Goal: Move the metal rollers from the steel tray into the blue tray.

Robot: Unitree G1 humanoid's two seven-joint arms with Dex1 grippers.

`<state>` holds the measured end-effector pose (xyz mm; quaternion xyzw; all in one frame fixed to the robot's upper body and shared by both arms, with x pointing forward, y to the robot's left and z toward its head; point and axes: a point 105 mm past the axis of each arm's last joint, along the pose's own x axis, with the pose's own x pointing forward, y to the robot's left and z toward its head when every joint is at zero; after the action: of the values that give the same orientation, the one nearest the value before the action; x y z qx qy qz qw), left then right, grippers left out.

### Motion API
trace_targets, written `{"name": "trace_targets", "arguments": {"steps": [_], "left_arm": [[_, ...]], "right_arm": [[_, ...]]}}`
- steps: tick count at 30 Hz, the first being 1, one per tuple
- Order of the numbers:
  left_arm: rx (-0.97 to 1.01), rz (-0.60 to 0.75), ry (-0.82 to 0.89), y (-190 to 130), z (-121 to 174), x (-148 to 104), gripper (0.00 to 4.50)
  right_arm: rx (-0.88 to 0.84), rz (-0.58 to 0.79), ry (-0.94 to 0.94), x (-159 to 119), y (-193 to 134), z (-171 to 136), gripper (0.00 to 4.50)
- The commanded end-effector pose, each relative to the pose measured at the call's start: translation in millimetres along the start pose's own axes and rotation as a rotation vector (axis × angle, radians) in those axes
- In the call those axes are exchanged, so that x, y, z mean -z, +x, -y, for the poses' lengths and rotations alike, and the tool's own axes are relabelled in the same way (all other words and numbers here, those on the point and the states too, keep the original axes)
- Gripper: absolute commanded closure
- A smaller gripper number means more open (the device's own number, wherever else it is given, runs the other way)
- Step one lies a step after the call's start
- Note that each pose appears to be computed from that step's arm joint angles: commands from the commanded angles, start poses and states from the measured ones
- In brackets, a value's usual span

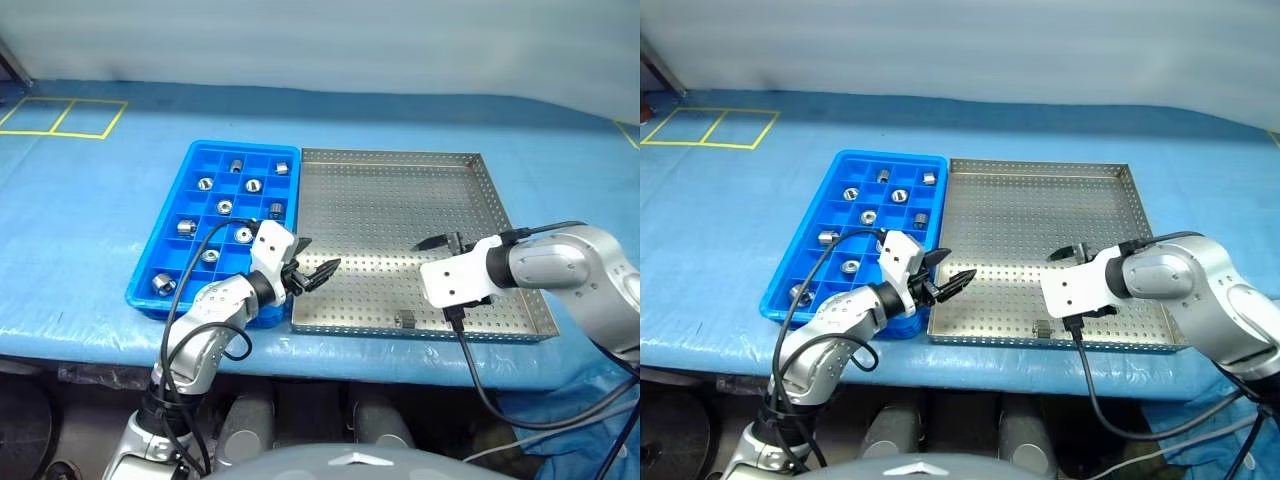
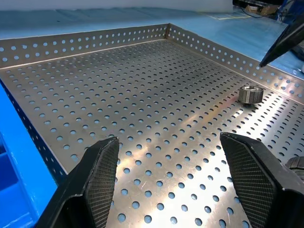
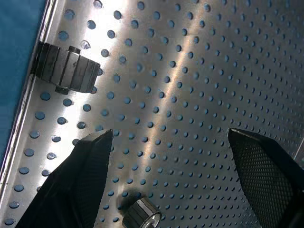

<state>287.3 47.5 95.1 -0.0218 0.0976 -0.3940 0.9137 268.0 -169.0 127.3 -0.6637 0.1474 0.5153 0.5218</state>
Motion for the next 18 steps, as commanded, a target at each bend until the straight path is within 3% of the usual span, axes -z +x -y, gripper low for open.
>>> {"name": "trace_targets", "arguments": {"steps": [1, 8, 18], "left_arm": [[-0.003, 0.04, 0.019, -1.0, 3.2, -8.6, 0.8], [-0.032, 0.037, 0.019, -5.1, -0.5, -7.5, 0.8], [-0.056, 0.037, 0.007, -8.8, -0.3, -4.6, 0.8]], "right_arm": [[-0.058, -0.003, -0.208, -8.9, 7.6, 1.9, 0.43], [-0.176, 0.044, -0.468, -28.3, 13.7, -9.3, 0.43], [-0.301, 0.094, -0.508, -28.8, 15.8, -32.3, 0.43]]}}
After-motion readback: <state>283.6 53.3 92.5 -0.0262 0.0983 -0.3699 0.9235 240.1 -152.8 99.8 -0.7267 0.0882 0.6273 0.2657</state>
